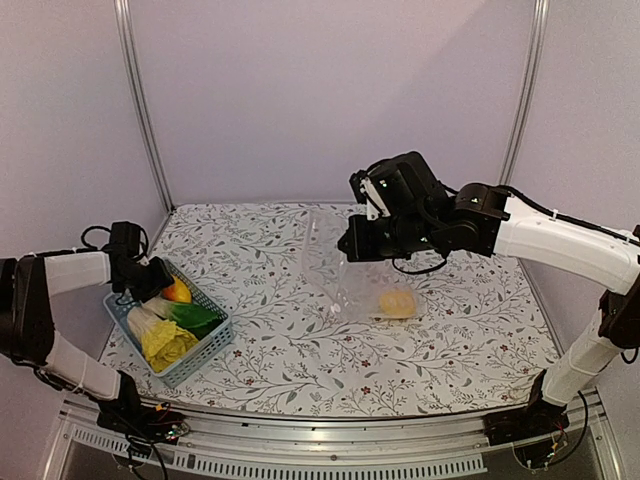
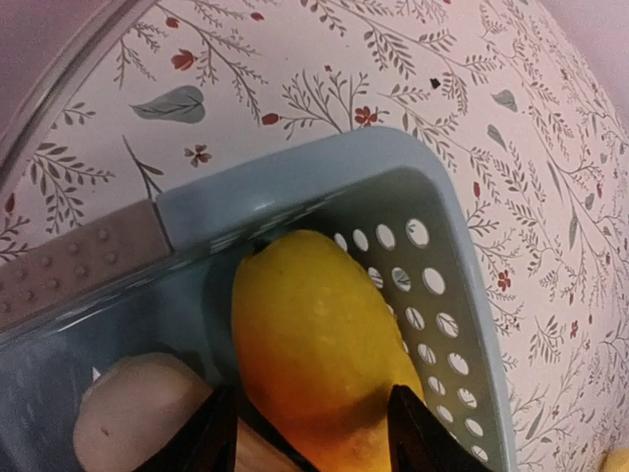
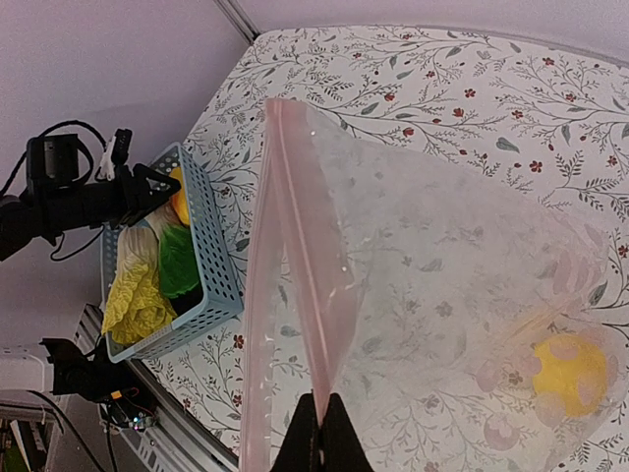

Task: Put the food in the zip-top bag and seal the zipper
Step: Pick up the fake fruit from the bin.

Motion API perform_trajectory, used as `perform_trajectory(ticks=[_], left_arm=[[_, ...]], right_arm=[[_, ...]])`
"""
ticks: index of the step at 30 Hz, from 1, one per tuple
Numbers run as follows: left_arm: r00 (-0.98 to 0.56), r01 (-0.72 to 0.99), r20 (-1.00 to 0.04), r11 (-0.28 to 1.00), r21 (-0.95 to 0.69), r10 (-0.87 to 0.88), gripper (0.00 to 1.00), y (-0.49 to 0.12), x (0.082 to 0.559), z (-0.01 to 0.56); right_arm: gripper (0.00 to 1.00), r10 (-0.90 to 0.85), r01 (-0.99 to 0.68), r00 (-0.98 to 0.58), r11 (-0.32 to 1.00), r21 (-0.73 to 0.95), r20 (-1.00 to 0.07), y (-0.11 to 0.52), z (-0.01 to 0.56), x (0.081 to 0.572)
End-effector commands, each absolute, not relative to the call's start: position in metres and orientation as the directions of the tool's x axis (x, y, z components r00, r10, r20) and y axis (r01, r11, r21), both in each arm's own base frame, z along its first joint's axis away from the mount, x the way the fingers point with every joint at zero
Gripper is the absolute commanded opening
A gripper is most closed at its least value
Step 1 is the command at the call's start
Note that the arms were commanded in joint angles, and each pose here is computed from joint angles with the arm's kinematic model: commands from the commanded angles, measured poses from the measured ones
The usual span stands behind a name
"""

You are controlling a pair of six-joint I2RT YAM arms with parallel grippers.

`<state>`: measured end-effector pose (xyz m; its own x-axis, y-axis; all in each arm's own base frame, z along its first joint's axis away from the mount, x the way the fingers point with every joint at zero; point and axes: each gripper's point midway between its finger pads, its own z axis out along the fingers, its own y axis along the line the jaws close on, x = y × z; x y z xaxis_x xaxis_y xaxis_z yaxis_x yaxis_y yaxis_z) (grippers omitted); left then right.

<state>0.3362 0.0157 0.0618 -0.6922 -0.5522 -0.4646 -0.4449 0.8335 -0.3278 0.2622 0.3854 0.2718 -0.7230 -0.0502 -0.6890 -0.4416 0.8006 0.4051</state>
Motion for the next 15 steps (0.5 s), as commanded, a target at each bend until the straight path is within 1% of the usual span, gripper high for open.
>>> perform_trajectory(ticks=[1, 7, 12, 15], left_arm=[[-0.729, -0.429, -0.443, 0.853, -0.298, -0.522, 0.53, 0.011, 0.336, 0.052], [-0.747, -0.428, -0.412, 0.852, -0.303, -0.522, 0.58, 0.006, 0.336, 0.041], [-0.749, -0.429, -0.406, 0.850, -0.305, -0.524, 0.61, 0.006, 0.339, 0.037], [-0.751, -0.436, -0.397, 0.848, -0.301, -0.528, 0.65, 0.006, 0.339, 0.033]], right_arm=[[0.00, -0.030, -0.445, -0.710, 0.793, 0.416, -0.703, 0.382, 0.284, 0.264], [0.00, -0.037, -0.452, -0.714, 0.787, 0.419, -0.700, 0.386, 0.282, 0.264], [0.00, -0.037, -0.452, -0.714, 0.787, 0.420, -0.699, 0.387, 0.282, 0.264], [0.00, -0.036, -0.450, -0.715, 0.788, 0.420, -0.698, 0.386, 0.281, 0.265]])
